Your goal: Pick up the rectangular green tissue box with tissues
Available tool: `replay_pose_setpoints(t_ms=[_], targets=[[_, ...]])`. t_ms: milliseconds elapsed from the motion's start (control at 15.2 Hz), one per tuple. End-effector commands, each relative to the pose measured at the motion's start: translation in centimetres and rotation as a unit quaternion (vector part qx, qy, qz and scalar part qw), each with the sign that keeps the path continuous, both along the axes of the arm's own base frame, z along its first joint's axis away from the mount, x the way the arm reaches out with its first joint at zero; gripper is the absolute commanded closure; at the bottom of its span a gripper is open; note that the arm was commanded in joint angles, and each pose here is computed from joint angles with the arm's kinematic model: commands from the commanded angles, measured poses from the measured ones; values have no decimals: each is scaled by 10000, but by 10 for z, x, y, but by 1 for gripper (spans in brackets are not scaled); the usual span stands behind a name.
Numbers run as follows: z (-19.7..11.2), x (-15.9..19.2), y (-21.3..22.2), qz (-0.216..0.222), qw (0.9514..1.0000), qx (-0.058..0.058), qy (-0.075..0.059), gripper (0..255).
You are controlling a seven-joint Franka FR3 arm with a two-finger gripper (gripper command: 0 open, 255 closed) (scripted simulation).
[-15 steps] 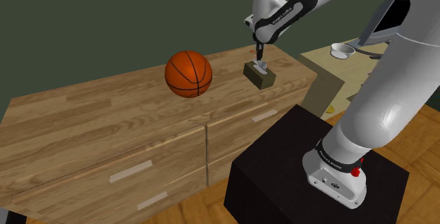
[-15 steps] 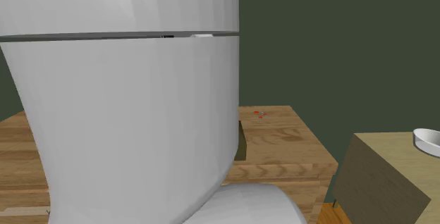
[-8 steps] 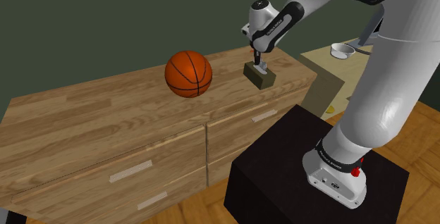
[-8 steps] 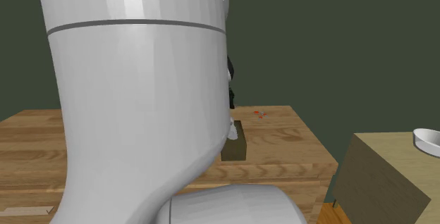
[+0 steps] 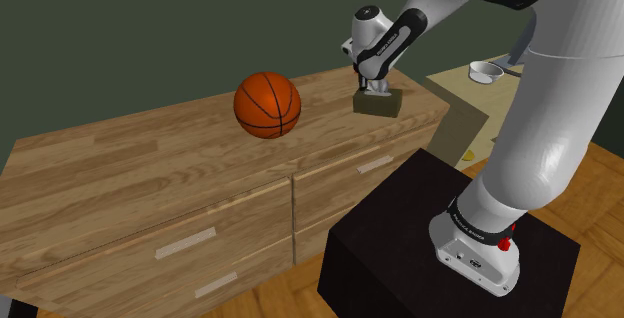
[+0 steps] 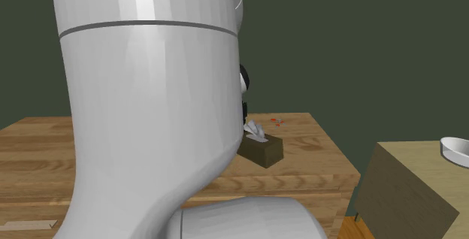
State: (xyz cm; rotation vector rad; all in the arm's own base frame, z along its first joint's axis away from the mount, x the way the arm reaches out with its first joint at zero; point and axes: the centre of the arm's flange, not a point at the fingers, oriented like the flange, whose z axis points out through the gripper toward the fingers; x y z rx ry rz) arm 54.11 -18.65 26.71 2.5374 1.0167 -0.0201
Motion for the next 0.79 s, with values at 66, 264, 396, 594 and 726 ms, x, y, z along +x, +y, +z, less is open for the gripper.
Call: replay_pose_setpoints(t_ms=[66, 264, 396, 594, 726], targets=[[-2, -1, 0, -3, 10000, 3, 20, 255], [-2, -1, 0, -4, 10000, 3, 20, 255], [3, -1, 0, -3, 10000, 3, 20, 255], [18, -1, 0, -4, 10000, 3, 20, 255], [29, -1, 0, -4, 10000, 3, 20, 255]])
